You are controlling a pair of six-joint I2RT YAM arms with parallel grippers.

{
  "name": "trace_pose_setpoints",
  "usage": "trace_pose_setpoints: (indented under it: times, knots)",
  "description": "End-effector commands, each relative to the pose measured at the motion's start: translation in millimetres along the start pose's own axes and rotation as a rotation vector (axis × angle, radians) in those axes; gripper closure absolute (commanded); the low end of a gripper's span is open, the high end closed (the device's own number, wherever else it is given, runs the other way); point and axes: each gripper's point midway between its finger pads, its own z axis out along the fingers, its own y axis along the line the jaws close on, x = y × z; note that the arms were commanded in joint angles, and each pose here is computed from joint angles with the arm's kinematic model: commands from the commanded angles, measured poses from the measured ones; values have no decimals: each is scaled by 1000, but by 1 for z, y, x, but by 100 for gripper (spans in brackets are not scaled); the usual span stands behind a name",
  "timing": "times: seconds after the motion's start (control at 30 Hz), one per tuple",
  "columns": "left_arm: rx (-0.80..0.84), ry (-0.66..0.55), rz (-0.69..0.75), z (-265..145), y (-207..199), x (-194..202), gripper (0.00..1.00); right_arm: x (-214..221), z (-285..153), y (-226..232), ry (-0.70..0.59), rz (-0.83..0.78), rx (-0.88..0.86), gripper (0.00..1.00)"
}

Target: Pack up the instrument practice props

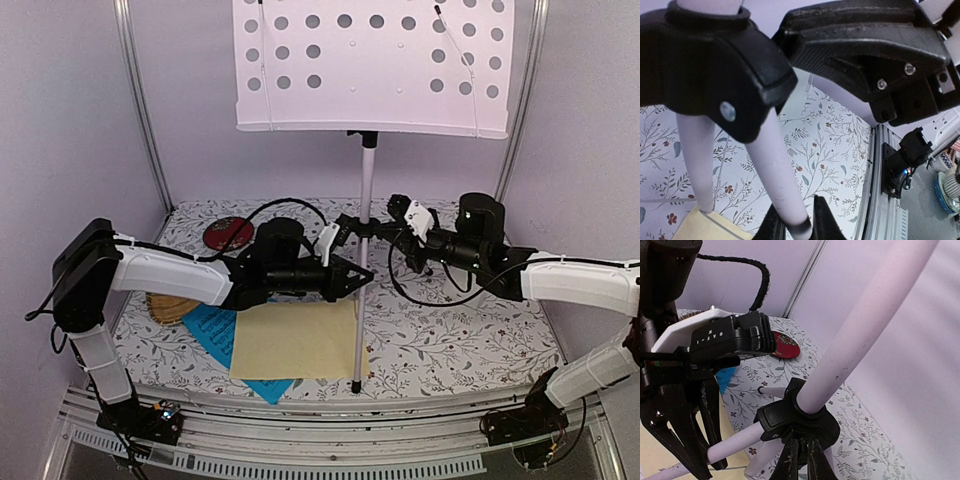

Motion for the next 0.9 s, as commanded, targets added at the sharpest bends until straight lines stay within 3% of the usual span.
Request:
trace_pose_setpoints:
  times: [0.0,0.2,0.33,0.4,0.47,0.67,0.87]
  knots:
    - [20,16,170,2,-4,3,100,8,-16,-48,99,-301,272,98]
    - [20,15,166,3,-4,4,100,-13,-29,-53,34,-452,349,96]
    - [24,11,162,3,-4,4,100,-21,-36,-52,-20,-453,381,82]
    - [30,12,162,3,-5,5,100,-25,-43,-53,-51,-409,402,69]
    - [29,10,165,3,-6,3,99,-30,-51,-53,-83,-349,413,49]
    - [22,-30,166,-4,-9,-9,58,-32,-76,-53,-165,41,415,12]
    - [10,-83,127,-19,-15,-16,32,-33,-83,-27,-232,426,173,1]
